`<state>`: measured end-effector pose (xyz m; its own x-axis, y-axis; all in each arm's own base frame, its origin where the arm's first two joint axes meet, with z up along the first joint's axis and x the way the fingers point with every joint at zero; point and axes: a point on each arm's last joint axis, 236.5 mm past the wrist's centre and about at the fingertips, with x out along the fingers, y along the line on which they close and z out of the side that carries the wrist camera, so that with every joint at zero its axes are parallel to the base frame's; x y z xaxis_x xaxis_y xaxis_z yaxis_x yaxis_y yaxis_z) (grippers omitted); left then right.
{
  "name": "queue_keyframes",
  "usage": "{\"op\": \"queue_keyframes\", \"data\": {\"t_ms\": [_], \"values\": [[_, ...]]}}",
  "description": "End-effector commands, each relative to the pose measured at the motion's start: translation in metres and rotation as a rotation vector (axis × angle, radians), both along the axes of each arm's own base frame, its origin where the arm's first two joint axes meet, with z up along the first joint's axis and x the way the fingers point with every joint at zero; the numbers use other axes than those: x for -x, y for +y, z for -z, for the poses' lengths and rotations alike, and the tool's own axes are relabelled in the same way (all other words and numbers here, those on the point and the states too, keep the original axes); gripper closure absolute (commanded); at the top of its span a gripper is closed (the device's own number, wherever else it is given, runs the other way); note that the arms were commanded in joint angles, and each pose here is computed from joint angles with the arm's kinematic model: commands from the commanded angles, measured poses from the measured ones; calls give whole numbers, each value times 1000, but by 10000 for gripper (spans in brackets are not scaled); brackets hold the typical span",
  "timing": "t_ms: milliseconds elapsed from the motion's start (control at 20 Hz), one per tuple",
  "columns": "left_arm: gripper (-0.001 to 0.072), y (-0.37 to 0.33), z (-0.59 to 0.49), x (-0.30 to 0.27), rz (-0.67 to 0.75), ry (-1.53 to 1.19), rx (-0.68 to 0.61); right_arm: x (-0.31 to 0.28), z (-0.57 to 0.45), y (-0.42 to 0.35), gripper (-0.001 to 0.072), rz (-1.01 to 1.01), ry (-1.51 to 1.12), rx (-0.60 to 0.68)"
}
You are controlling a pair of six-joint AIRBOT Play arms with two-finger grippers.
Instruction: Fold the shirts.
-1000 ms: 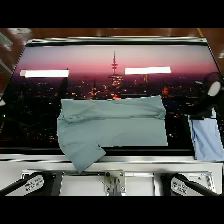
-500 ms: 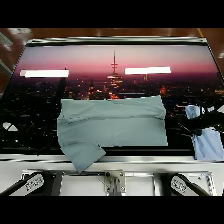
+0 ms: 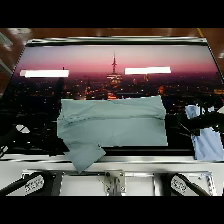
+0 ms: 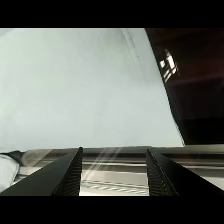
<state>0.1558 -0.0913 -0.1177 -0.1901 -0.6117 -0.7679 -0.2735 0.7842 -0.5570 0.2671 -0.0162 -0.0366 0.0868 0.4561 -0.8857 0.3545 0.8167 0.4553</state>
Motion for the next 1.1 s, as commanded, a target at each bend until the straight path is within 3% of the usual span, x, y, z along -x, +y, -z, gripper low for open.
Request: {"op": "queue_keyframes", "data": {"t_ms": [0,50,200,250,350,550,1050], "values": [[560,-16,2,9,11,29,25,-2,1,-2,194,11,-3,11],[645,-15,2,7,7,28,23,0,2,-4,194,8,2,19],[673,-16,1,7,3,31,26,14,9,-9,187,-28,46,45],[673,-16,1,8,1,33,26,22,12,-5,71,-56,60,34],[674,-16,0,8,2,34,28,36,21,4,35,-87,94,2],[674,-16,-3,4,2,5,20,59,46,17,36,-91,137,-32],[674,-17,-6,6,5,8,26,47,71,6,42,-31,101,25]]}}
